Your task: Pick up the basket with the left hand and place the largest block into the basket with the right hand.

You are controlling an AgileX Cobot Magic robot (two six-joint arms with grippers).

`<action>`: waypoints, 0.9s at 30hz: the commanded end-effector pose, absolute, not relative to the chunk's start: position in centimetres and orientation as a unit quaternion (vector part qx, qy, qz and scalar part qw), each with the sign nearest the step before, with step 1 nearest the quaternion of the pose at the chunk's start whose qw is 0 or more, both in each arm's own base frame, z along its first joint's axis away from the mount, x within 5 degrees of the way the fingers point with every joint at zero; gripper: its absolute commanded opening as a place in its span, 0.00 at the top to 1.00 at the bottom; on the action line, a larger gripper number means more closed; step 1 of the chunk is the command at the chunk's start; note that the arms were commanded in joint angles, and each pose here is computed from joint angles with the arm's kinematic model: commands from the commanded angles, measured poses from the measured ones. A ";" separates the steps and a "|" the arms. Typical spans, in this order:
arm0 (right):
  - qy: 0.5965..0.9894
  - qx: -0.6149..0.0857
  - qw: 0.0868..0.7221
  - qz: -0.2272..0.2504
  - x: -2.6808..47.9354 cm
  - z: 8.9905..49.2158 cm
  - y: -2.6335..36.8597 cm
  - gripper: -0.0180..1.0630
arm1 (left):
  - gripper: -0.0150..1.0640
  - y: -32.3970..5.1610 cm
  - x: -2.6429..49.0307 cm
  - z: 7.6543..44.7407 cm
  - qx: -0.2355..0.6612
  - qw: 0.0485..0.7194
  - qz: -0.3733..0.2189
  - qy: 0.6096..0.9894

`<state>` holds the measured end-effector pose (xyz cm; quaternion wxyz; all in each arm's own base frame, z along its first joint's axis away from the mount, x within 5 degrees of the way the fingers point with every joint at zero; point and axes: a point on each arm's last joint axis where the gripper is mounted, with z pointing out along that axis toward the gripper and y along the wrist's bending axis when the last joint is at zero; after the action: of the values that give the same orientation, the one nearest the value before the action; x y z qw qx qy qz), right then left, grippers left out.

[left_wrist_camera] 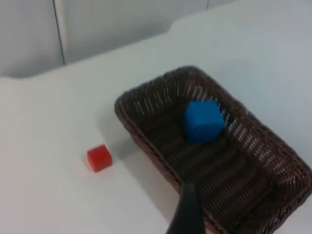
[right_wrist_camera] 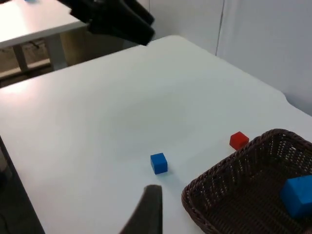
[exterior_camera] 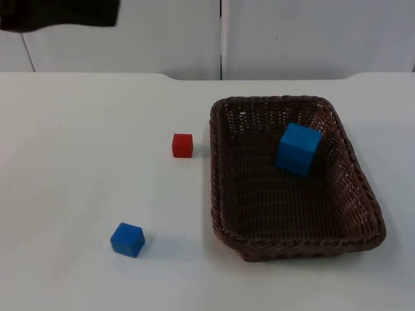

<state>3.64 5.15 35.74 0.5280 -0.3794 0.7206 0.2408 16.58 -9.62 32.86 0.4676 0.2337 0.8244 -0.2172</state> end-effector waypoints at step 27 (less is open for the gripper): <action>0.765 -0.352 0.490 0.228 0.2 29.7 0.9 0.22 | 0.39 -4.9 4.8 35.5 0.319 0.509 -0.177 0.780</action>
<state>0.24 1.14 29.87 0.4910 -0.3536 0.7623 0.2297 5.05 -5.01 35.78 0.5176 0.3172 0.7742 -0.1791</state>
